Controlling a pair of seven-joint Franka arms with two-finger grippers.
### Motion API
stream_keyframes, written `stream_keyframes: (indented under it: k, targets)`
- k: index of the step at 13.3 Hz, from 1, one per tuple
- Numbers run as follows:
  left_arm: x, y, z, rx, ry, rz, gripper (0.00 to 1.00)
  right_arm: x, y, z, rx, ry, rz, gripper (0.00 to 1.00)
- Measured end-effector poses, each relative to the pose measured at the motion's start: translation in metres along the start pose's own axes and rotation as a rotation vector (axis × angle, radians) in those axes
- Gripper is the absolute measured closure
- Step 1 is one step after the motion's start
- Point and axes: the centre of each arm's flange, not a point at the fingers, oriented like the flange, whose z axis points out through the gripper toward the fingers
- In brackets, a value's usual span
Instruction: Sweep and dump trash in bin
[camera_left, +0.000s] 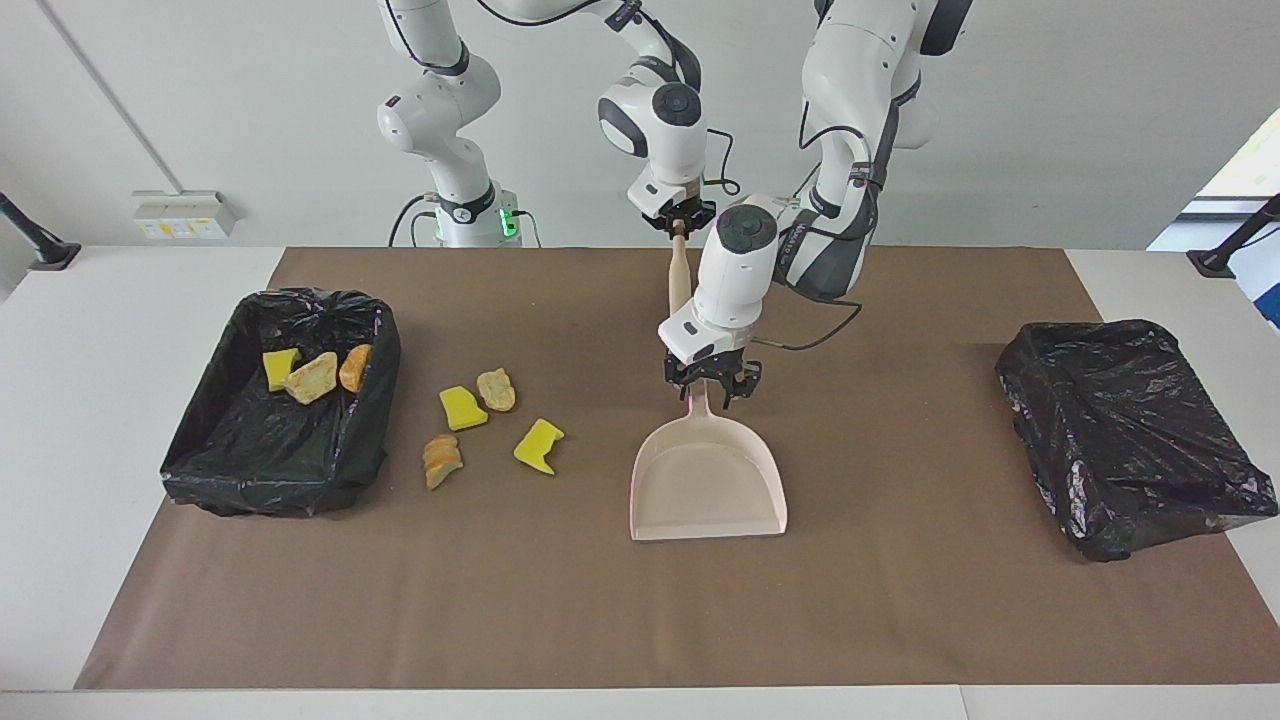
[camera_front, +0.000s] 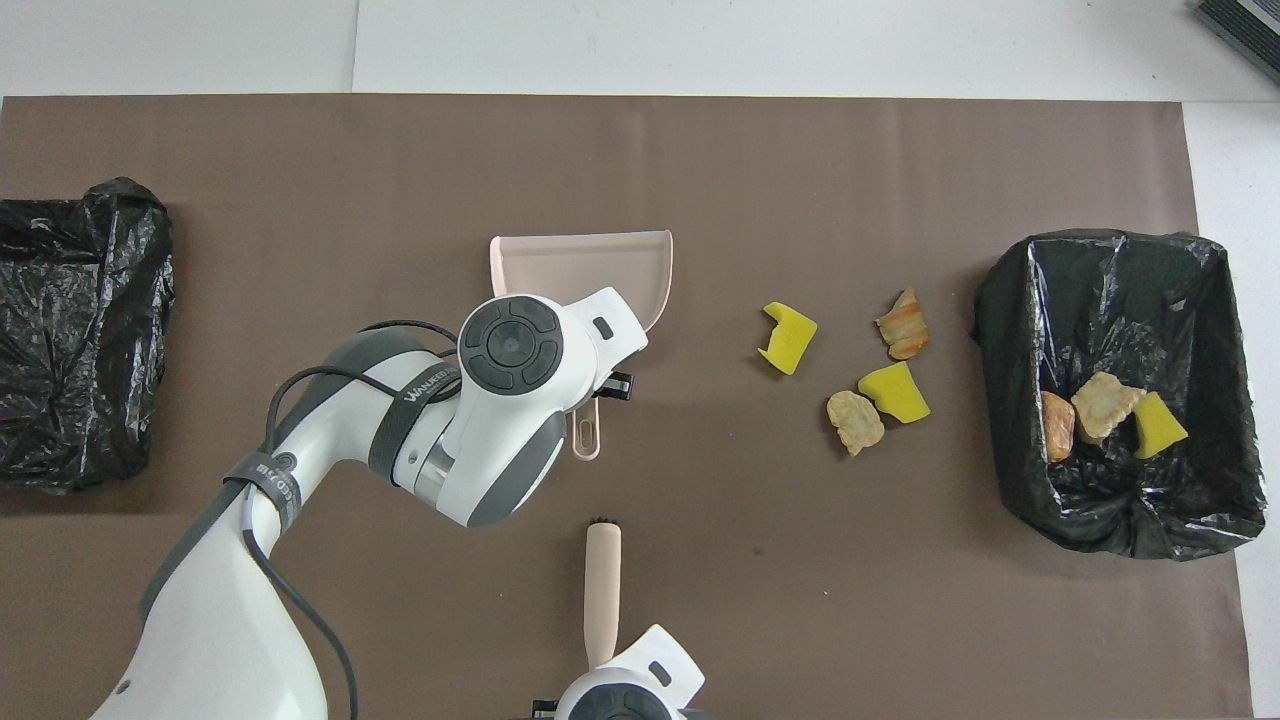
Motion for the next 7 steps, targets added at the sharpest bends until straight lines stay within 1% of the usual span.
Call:
stream_keyframes:
  k: [1, 2, 4, 7]
  targets:
    - [0.000, 0.000, 0.000, 0.000, 0.000, 0.000, 0.33, 0.005, 0.010, -0.017, -0.011, -0.001, 0.014, 0.74]
    - [0.000, 0.000, 0.000, 0.000, 0.001, 0.000, 0.44, 0.011, 0.024, -0.036, -0.029, 0.003, 0.028, 0.74]
    - [0.001, -0.002, 0.000, 0.001, 0.003, 0.001, 0.67, 0.018, 0.055, -0.067, -0.102, 0.030, 0.042, 0.74]
    - [0.007, -0.012, -0.004, 0.005, 0.013, 0.002, 0.68, 0.041, 0.090, -0.095, -0.190, 0.114, 0.062, 0.74]
